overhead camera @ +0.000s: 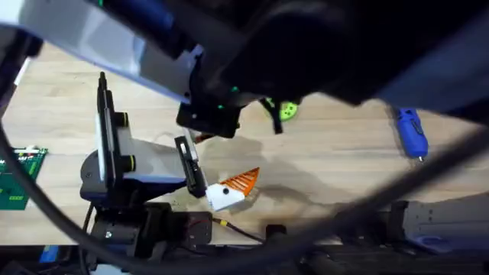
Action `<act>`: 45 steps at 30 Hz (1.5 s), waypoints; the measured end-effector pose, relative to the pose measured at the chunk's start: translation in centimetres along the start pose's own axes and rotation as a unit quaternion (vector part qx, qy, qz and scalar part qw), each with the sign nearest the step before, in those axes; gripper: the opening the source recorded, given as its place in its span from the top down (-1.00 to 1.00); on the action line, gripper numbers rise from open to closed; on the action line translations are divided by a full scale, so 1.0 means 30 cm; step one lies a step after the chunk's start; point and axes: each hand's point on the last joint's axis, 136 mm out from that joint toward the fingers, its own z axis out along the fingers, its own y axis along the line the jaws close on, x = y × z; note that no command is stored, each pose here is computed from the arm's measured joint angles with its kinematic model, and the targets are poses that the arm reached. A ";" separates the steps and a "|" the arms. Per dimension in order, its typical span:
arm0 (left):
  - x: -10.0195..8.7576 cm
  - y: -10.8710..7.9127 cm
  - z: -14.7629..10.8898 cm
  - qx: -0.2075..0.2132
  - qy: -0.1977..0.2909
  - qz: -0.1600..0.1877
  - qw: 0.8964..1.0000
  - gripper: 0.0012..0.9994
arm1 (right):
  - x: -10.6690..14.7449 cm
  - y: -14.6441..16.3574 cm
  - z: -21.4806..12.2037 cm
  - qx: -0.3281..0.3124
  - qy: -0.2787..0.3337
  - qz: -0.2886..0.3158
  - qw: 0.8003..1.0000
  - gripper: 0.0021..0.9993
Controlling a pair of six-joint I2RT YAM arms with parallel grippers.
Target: Pick up the gripper from the table and insert it into the empty holder that is missing its gripper. Then pick up a screw, insert it into the mounting hole, and use the screwdriver to tighten it. Finally, clean up the table by picking up the vegetable and placing it into the bucket.
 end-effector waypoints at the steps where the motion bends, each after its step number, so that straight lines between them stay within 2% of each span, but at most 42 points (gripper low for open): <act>1: 0.000 0.000 0.000 0.000 0.000 0.000 1.000 -0.99 | 0.002 0.008 0.016 -0.002 0.006 -0.002 1.000 0.99; 8: 0.000 0.000 0.000 0.000 0.000 0.000 1.000 -0.99 | 0.009 0.036 0.077 -0.010 0.026 -0.011 1.000 0.99; 27: 0.000 0.000 0.000 0.000 0.000 0.000 1.000 -0.99 | 0.018 0.084 0.065 -0.017 0.035 -0.029 0.999 0.99; 45: 0.000 0.000 0.000 0.000 0.000 0.000 1.000 -0.99 | 0.019 0.080 0.066 -0.012 0.036 -0.028 0.999 0.99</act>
